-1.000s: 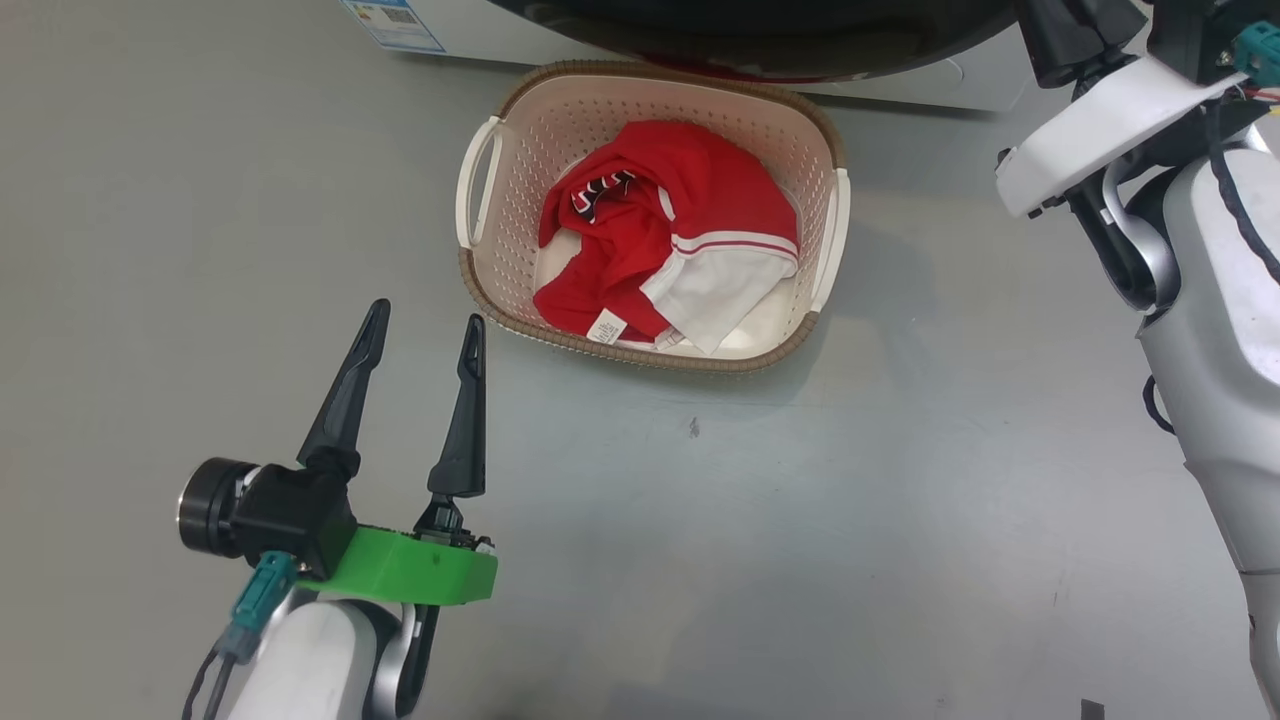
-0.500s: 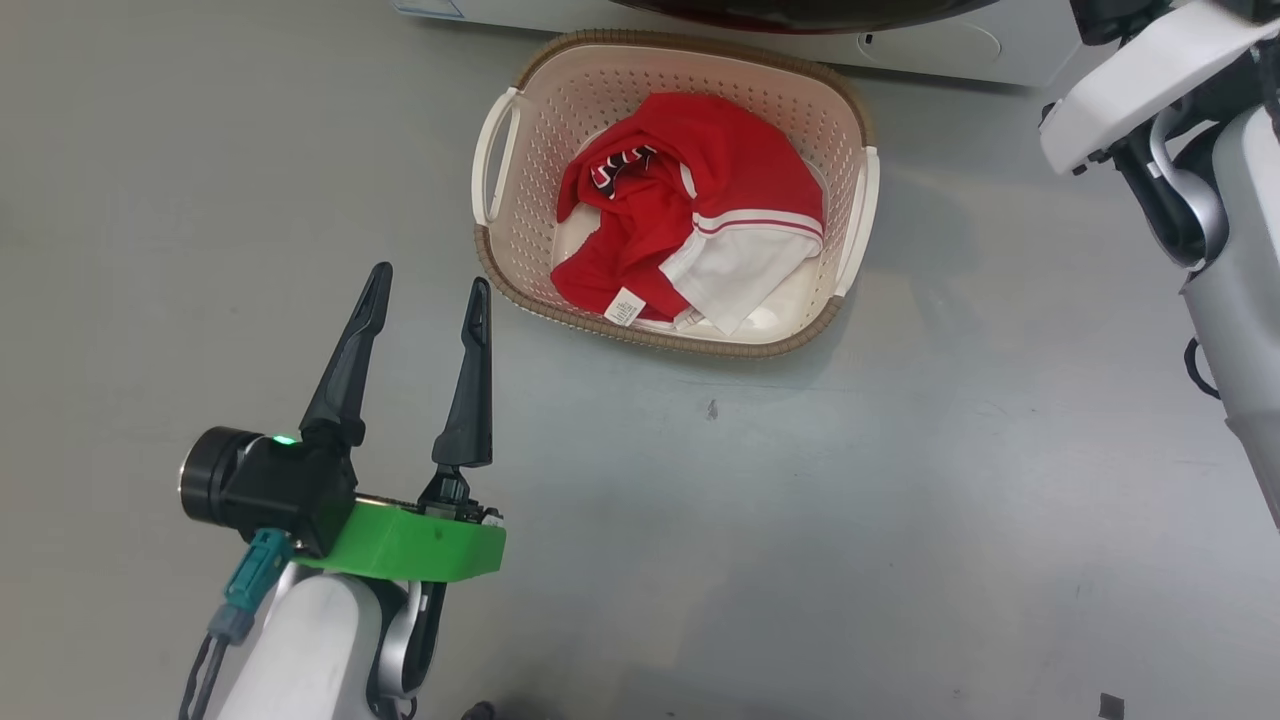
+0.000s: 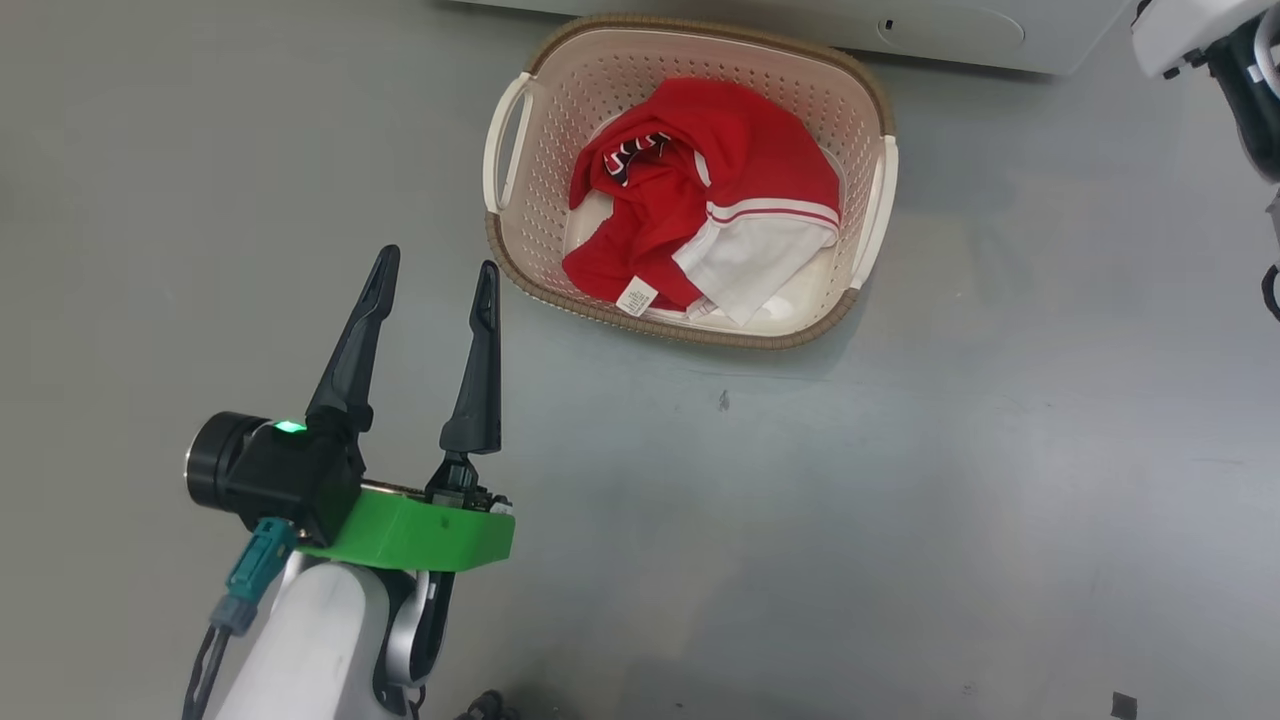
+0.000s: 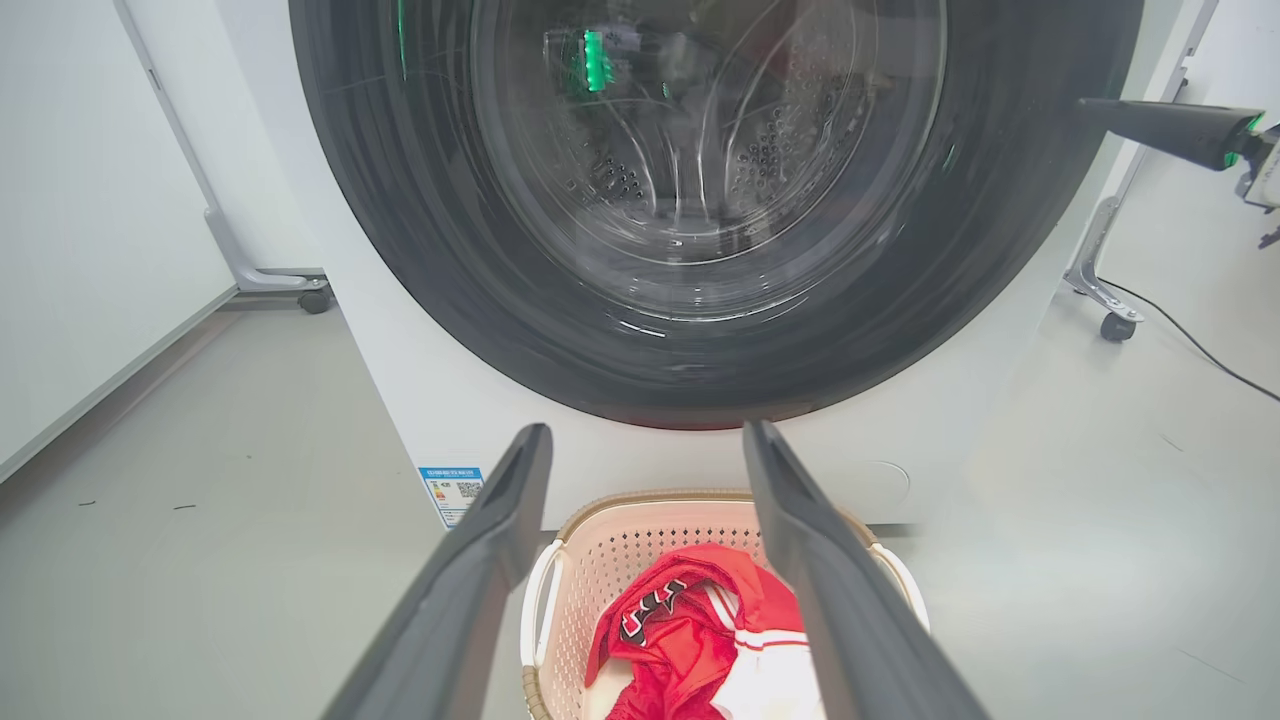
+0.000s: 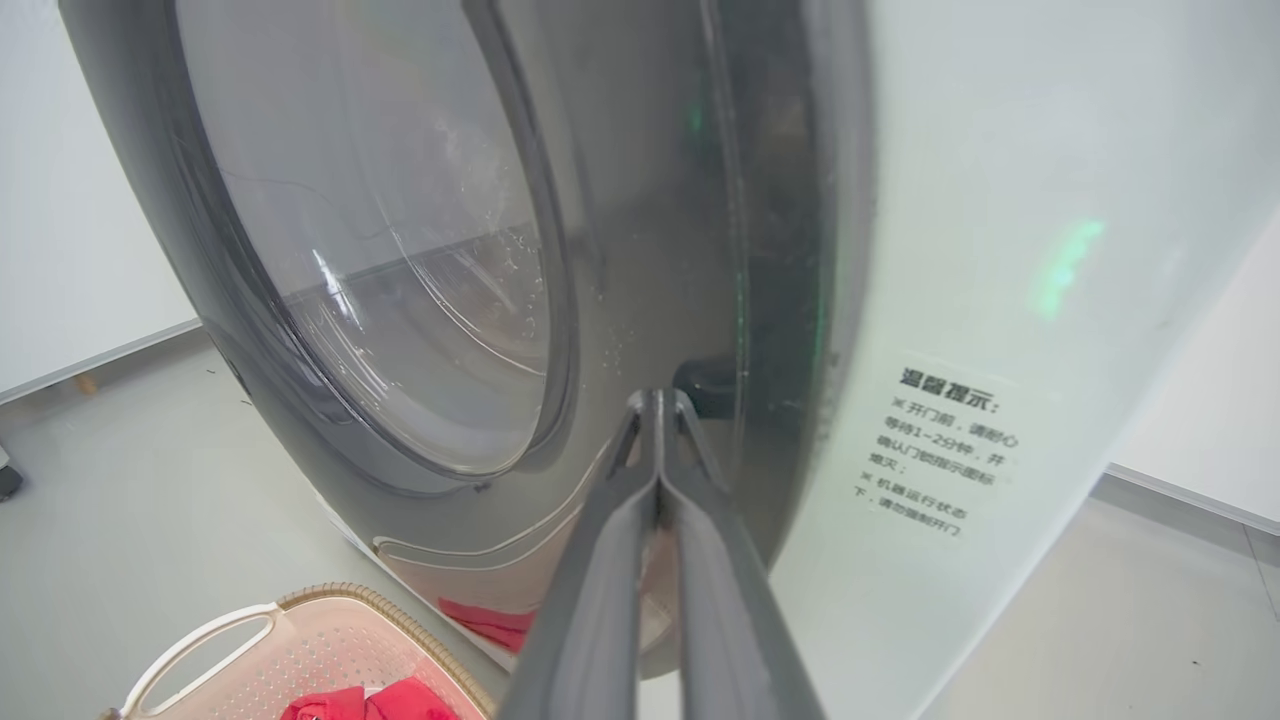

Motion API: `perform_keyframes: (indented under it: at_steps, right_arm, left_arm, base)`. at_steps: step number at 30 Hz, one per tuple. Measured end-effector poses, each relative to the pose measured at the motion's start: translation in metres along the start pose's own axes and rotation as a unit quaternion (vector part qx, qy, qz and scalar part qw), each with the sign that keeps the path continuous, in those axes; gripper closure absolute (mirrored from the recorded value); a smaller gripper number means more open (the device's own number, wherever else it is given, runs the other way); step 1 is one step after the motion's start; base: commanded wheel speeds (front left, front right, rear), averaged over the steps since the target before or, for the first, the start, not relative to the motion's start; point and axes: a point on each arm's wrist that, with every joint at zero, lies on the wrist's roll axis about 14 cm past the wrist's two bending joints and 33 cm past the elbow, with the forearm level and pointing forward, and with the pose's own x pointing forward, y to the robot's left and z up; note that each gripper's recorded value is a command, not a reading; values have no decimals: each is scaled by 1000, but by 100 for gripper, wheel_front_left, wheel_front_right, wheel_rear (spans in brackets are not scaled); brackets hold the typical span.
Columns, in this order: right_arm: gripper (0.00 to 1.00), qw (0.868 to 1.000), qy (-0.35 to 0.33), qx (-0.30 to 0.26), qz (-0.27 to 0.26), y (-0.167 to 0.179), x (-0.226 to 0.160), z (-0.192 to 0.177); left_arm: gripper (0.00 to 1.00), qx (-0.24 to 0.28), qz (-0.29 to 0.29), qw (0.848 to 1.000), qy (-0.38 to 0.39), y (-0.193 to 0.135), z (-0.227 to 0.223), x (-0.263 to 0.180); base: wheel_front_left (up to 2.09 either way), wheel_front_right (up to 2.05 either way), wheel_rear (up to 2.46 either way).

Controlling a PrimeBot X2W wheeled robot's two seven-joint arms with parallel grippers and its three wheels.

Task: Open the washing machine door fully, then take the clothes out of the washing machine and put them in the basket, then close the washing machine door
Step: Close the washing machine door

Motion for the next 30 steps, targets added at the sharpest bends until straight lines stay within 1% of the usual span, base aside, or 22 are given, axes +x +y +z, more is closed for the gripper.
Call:
perform_keyframes:
  at_steps: [7,17,26,30]
  right_arm:
    - [100,1000,-14,1,-9,-8,7,6]
    - [100,1000,-15,3,-7,-5,9,3]
    - [100,999,-34,6,7,12,5,15]
    - [100,999,-36,24,16,25,-3,12]
  left_arm:
    - [0,2,1,1000,-2,0,1,1]
    - [0,4,0,1000,-10,0,7,3]
    - [0,2,2,1000,-15,-1,10,4]
    - [0,3,1,1000,-18,-2,12,5]
  base:
    - [0,0,0]
    - [0,0,0]
    - [0,0,0]
    - [0,0,0]
